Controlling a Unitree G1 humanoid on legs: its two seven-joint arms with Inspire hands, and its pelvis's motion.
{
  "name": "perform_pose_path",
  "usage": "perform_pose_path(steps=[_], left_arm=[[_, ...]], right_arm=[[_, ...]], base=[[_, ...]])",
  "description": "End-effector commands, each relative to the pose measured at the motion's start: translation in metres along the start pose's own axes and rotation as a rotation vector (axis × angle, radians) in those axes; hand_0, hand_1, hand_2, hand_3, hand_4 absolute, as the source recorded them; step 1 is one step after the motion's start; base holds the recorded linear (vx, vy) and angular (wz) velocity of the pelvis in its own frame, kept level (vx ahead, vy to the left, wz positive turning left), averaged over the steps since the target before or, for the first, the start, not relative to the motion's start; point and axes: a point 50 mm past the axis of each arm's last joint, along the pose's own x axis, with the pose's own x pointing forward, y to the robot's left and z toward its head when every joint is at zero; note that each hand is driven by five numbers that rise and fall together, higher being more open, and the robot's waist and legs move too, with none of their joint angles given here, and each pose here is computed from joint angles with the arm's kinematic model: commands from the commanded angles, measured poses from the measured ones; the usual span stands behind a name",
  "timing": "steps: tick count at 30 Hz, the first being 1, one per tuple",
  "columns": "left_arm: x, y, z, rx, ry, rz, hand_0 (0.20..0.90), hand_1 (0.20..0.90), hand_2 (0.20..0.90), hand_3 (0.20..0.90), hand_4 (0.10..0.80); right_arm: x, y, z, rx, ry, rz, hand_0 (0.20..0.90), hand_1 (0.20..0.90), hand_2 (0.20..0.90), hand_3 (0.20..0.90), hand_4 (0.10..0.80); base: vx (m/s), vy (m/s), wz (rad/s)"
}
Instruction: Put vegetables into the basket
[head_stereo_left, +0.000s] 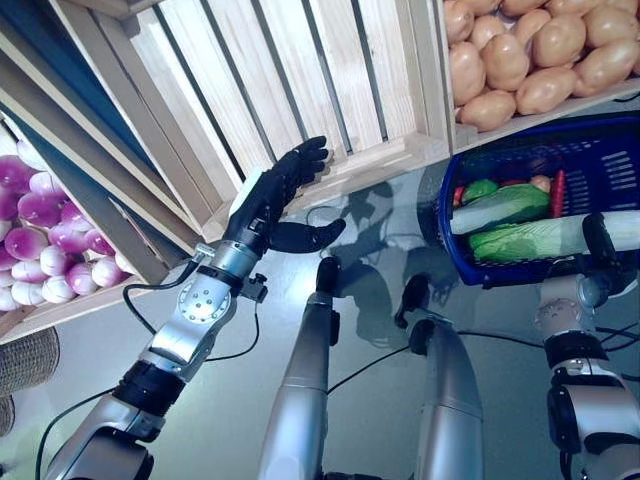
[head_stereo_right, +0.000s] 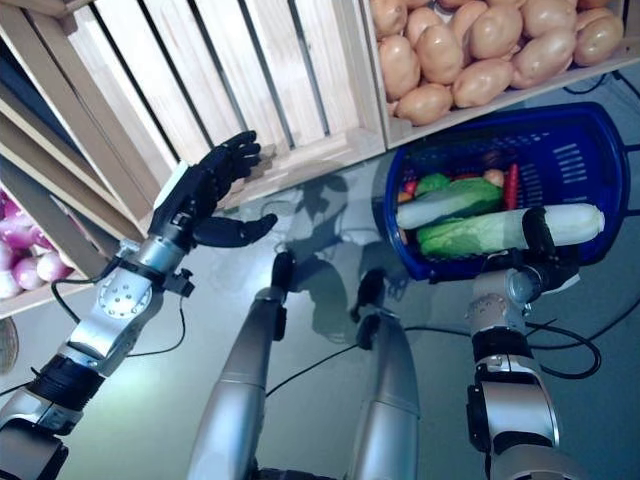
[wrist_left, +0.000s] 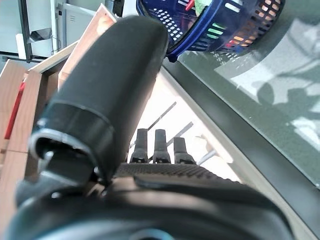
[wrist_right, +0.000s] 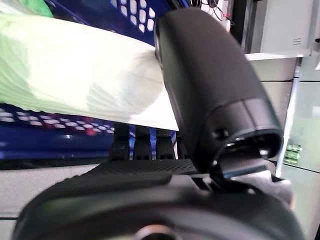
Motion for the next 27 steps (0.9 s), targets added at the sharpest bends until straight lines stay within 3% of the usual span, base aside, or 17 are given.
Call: perform_pose_path(steps=[1, 15, 24, 27], left_arm=[[0.005, 0.001, 0.058, -0.087, -0.344, 0.003, 0.9, 0.9, 0.9, 0.9, 0.8], [0.002, 0.002, 0.059, -0.207, -0.366, -0.036, 0.9, 0.9, 0.9, 0.9, 0.8], [-0.003, -0.003, 0.05, -0.306, -0.329, -0.105, 0.9, 0.9, 0.9, 0.9, 0.8], [-0.004, -0.006, 0.047, -0.344, -0.309, -0.129, 0.9, 0.9, 0.9, 0.9, 0.8]], right_arm=[[0.009, 0.012, 0.065, 0.095, -0.23, 0.092, 0.9, 0.9, 0.9, 0.9, 0.8], [0.012, 0.006, 0.066, 0.185, -0.209, 0.076, 0.9, 0.9, 0.9, 0.9, 0.8], [0.007, 0.004, 0.059, 0.214, -0.211, 0.203, 0.9, 0.9, 0.9, 0.9, 0.8], [0.001, 0.011, 0.056, 0.167, -0.211, 0.321, 0.9, 0.9, 0.9, 0.9, 0.8]], base=[[0.037, 0.006, -0.01], [0.009, -0.001, 0.01], [0.018, 0.015, -0.03], [0.04, 0.065, -0.01]])
